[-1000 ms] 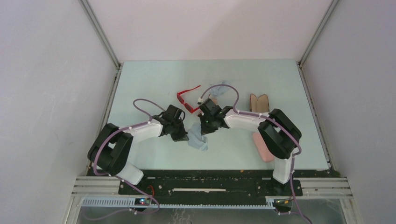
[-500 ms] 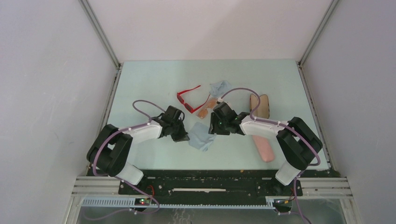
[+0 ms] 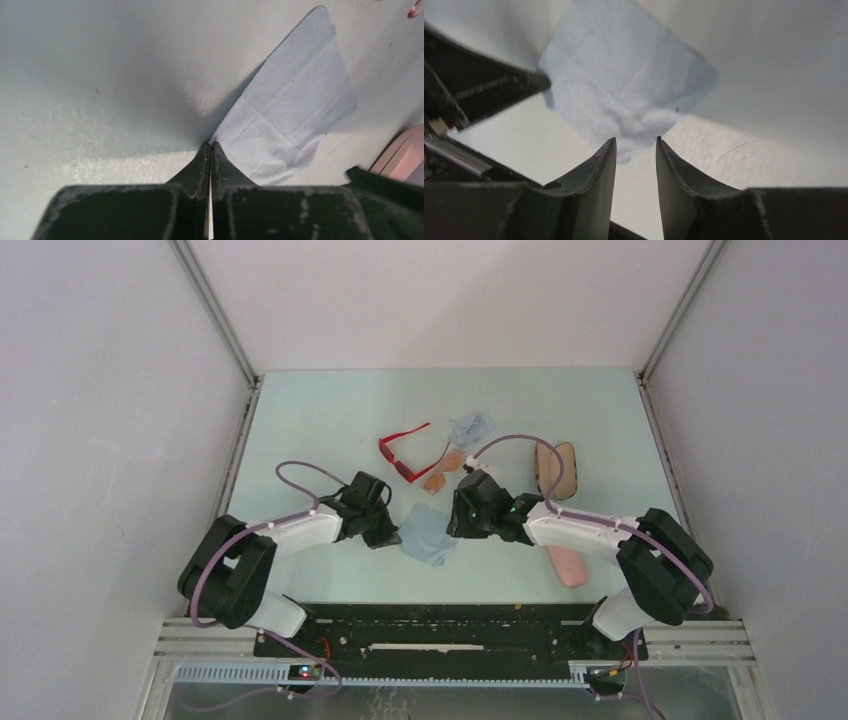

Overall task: Organize the sunglasses
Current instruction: Adjust the glasses cleaning cloth at the center of the board.

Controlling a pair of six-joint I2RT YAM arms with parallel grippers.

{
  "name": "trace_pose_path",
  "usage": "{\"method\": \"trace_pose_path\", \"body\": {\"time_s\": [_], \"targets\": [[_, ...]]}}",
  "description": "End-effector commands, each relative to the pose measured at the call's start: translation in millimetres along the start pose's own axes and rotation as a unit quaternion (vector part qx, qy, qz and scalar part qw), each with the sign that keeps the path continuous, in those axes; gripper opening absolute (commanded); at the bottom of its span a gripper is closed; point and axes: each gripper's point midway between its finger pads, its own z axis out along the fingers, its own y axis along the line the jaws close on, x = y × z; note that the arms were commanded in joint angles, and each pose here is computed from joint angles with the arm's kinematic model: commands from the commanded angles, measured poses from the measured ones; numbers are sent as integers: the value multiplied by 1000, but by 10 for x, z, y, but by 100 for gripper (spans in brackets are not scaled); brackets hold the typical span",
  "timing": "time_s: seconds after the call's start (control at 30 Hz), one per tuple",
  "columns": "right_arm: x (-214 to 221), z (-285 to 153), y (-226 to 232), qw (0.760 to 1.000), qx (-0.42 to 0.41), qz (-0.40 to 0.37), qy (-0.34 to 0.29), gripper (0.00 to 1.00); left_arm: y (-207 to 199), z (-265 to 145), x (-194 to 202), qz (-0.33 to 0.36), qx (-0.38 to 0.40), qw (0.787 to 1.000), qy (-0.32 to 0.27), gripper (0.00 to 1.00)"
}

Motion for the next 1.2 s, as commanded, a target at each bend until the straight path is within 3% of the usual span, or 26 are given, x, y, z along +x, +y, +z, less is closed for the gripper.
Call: {"method": "trace_pose_path", "body": {"time_s": [0.0,0.47,0.6,0.83,1.17], "targets": [[215,2,194,999,-16,-26,10,41,225,-3,-121,-32,-33,999,-29,0],[492,51,518,994,-58,-83,40,31,386,-87,-72,-34,-43,998,-34,1],[573,118,624,990,-45,-128,41,35,426,-193,-83,-31,-49,997,-44,18],[685,183,574,982,17,-185,47,37,390,-464,-220,-23,-52,995,-82,36],[715,344,366,976,68,-203,40,39,436,-647,-372,-30,-58,992,-110,38]]}}
